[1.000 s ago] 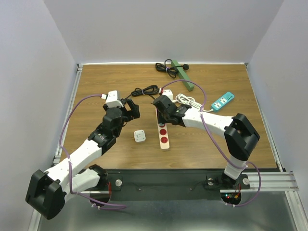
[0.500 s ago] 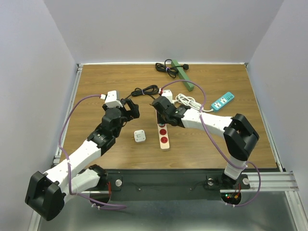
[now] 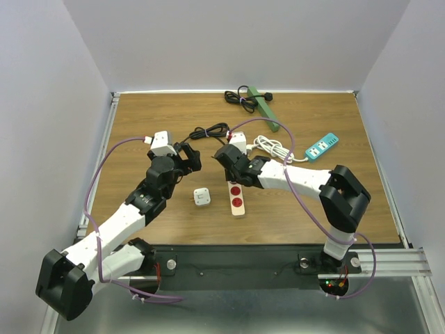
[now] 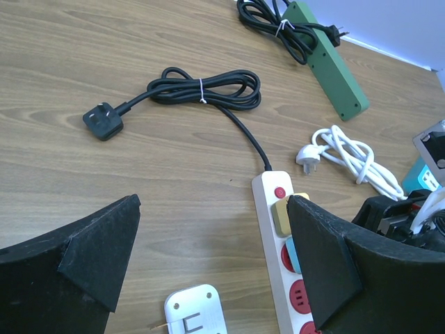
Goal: Insert the plug
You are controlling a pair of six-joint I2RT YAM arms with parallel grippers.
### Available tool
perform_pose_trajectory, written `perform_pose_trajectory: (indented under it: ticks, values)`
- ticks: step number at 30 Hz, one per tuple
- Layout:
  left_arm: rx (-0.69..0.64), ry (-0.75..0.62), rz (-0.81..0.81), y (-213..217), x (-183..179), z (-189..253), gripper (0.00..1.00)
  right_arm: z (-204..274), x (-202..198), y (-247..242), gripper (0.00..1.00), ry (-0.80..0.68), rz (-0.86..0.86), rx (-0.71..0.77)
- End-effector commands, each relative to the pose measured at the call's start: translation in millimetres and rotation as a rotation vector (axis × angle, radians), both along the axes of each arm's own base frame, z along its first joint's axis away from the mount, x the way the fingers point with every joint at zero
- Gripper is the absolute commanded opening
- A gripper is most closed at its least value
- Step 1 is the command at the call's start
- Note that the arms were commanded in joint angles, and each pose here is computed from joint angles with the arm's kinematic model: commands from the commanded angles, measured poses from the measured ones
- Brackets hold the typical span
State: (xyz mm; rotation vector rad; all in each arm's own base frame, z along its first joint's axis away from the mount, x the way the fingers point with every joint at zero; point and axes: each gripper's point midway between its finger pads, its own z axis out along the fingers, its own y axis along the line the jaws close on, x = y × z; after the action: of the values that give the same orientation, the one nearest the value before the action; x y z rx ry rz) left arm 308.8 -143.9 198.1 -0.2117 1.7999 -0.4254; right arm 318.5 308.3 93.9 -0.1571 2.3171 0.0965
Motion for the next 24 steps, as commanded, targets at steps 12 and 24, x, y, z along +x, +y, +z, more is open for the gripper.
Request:
perform_pose_trajectory:
  ticks: [12,24]
  values:
    - [-0.035,-0.055,0.013,2.3,1.0,20.1,0.99,-37.8,-21.9,0.5,0.0,0.068,0.01,-0.063]
    - [-0.033,-0.053,0.024,4.3,1.1,19.7,0.99,-66.5,-46.4,-7.7,0.0,0.143,0.026,-0.138]
